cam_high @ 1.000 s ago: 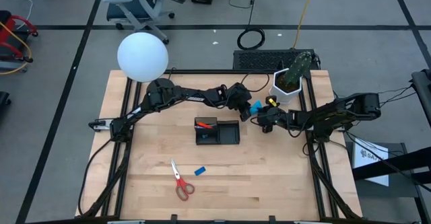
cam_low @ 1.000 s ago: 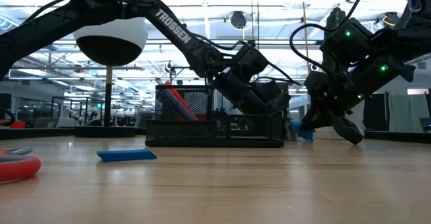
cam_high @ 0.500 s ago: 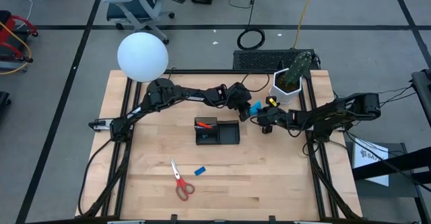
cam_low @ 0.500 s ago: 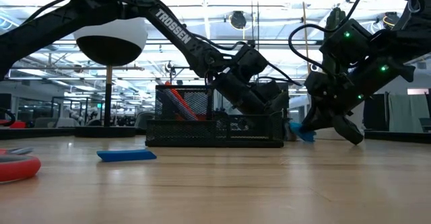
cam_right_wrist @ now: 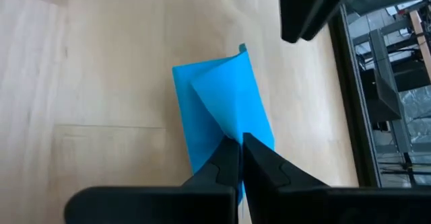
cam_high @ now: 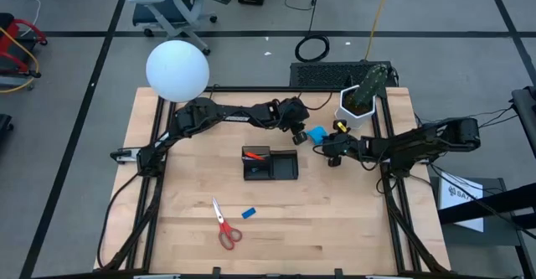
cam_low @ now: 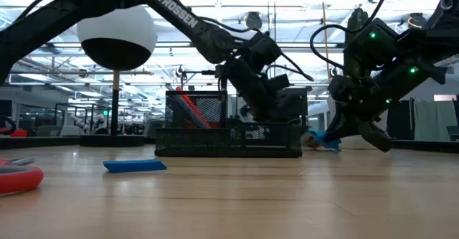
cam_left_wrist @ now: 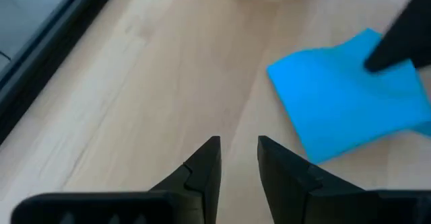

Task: Pick and place office supplies into organizer
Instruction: Put the blue sticky notes into the black desk organizer

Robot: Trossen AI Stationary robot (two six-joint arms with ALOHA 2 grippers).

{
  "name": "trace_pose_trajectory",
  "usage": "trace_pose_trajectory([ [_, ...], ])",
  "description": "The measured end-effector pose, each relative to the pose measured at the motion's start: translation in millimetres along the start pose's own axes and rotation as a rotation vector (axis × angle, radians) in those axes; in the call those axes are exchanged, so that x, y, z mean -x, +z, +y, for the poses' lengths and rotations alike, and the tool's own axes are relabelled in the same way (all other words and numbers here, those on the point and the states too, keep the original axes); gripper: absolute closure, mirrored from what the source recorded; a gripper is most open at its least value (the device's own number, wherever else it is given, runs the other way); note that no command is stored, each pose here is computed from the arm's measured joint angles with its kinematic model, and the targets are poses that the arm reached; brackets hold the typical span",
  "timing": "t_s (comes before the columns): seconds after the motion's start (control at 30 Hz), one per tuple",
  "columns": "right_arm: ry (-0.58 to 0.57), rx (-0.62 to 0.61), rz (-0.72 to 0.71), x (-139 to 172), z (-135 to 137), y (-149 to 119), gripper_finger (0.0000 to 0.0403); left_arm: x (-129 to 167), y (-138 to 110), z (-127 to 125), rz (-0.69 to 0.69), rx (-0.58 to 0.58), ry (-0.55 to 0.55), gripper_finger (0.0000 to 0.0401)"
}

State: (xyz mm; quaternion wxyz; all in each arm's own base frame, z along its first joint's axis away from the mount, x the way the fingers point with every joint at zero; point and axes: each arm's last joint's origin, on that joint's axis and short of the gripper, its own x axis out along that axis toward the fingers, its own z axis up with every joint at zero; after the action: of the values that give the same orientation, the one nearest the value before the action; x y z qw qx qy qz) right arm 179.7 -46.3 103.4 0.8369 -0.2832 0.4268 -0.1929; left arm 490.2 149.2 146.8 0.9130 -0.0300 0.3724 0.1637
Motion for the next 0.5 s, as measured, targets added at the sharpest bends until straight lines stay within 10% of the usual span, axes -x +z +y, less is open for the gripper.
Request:
trace_pose_trajectory([
  [0.5,-0.026,-0.045,-0.085,26,-8,9,0.0403,33,20,-6,-0.023,-0.040,0.077,0.0297],
])
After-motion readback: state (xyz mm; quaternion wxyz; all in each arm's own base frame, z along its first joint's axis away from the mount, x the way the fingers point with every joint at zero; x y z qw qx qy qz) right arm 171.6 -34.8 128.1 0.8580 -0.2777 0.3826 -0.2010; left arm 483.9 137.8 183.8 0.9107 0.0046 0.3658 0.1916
